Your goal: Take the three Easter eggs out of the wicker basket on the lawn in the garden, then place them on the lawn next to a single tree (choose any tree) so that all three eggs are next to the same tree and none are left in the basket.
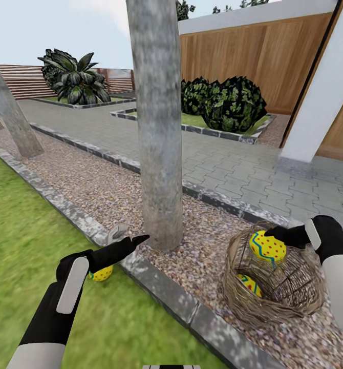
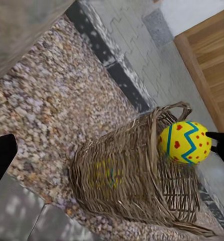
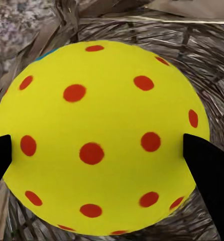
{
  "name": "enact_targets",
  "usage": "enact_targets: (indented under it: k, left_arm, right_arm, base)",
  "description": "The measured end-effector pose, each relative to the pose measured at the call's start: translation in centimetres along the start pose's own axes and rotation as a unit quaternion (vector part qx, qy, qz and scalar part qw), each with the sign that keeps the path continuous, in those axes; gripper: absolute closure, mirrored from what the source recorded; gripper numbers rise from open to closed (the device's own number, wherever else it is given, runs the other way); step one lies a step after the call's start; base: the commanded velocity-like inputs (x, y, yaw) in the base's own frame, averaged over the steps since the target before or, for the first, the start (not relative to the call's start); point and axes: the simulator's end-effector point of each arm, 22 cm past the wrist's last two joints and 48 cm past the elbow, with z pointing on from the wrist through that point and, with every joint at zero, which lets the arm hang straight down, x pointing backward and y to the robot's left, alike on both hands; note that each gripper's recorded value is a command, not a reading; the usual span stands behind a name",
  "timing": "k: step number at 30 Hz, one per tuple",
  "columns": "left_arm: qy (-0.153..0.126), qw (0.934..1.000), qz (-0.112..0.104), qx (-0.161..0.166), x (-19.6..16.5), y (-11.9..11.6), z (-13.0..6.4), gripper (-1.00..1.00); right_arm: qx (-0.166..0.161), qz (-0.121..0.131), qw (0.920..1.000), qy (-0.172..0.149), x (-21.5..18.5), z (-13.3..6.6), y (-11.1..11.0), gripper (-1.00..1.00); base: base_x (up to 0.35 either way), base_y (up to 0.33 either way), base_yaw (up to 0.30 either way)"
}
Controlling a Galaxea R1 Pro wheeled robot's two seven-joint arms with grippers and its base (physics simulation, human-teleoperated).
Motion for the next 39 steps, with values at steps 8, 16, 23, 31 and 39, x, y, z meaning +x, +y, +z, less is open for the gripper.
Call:
enact_targets:
  k: [8,16,23,31,39]
  left_arm:
    - [-0.009,0.9999,0.011,0.008,-0.9,-1.6,-0.8,-1.00]
    - [-0.011,0.9998,0.014,0.010,-1.9,-3.0,-1.3,-1.00]
    - [-0.016,0.9992,0.015,0.034,-2.4,-4.2,-1.6,-1.00]
    - [-0.026,0.9989,0.011,0.039,-3.0,-4.1,-2.0,-1.00]
    - [-0.064,0.9945,0.025,0.079,-6.8,-4.3,-5.7,-1.00]
  right_arm:
    - [-0.036,-0.029,0.9906,-0.129,-3.9,-7.1,1.5,1.00]
    - [-0.102,-0.053,0.9701,-0.214,-5.3,-14.2,5.6,1.00]
    - [-0.248,-0.053,0.9446,-0.208,-3.5,-17.0,11.1,1.00]
    - [-0.323,-0.141,0.9201,-0.170,0.9,-17.7,18.2,1.00]
    - [-0.325,-0.162,0.9194,-0.152,2.4,-16.8,19.6,1.00]
  base:
    - [0.000,0.000,0.000]
    - [0.000,0.000,0.000]
    - [0.000,0.000,0.000]
    - [0.000,0.000,0.105]
    - [0.000,0.000,0.288]
